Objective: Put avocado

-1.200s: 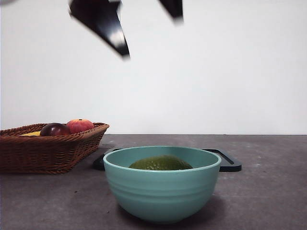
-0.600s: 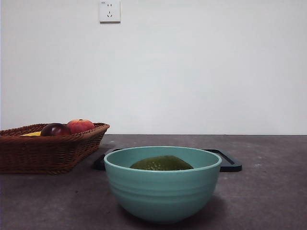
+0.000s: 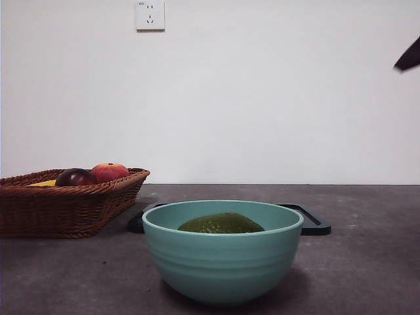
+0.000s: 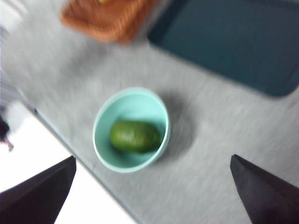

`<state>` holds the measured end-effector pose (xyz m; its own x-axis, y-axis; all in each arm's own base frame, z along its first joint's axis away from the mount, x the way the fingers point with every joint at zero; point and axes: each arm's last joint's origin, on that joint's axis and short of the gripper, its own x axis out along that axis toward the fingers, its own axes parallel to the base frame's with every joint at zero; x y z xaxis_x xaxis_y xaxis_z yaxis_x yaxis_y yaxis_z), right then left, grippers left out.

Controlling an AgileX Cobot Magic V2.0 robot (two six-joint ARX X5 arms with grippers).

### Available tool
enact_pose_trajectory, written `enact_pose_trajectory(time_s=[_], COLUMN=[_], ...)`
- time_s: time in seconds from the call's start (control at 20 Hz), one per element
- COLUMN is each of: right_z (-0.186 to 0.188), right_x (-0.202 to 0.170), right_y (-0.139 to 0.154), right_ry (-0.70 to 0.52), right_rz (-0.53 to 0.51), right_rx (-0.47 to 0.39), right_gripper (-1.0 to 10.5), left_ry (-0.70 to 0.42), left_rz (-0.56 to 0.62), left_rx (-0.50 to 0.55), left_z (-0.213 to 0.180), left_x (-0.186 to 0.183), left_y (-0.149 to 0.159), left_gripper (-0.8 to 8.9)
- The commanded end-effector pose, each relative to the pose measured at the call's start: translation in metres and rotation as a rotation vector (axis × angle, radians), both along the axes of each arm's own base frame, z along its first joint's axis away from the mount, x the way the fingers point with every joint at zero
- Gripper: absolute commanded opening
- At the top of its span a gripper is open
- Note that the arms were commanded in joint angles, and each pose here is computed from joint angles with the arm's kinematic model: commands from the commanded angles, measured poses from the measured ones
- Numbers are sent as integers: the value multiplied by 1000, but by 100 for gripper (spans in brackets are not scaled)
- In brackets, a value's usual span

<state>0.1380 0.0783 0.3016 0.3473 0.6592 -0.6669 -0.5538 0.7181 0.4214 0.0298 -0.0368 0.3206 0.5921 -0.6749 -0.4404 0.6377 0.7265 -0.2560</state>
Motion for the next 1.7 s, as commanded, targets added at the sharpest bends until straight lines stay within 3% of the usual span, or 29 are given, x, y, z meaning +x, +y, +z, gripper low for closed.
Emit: enact_pose_trajectory(time_s=[0.05, 0.35, 0.75, 0.95, 1.05, 1.2, 1.4, 1.7], right_z=[-6, -45, -80, -103, -110, -113, -109, -74], right_x=[8, 36, 87, 98, 100, 99, 97, 120], right_y=[21, 73, 117, 126, 130, 138, 147, 151], right_ry=[72, 208, 273, 295, 299, 295, 266, 194], right_rz=[3, 9, 18, 20, 28, 59, 48, -58], right_rx=[-42, -274, -430, -460, -464, -433, -410, -407], right_gripper=[570, 569, 439, 377, 272, 0, 5, 4], left_ry=[-10, -10, -11, -10, -10, -7, -4, -4], left_rz=[-1, -2, -2, -2, -2, -2, -2, -2], left_rx=[-17, -18, -19, -18, -18, -13, -8, -9], left_z=[3, 3, 3, 3, 3, 2, 2, 2], left_x=[-1, -1, -1, -1, -1, -1, -1, -1], left_y=[1, 1, 1, 1, 1, 1, 2, 2], left_gripper=[553, 553, 553, 553, 553, 553, 553, 553])
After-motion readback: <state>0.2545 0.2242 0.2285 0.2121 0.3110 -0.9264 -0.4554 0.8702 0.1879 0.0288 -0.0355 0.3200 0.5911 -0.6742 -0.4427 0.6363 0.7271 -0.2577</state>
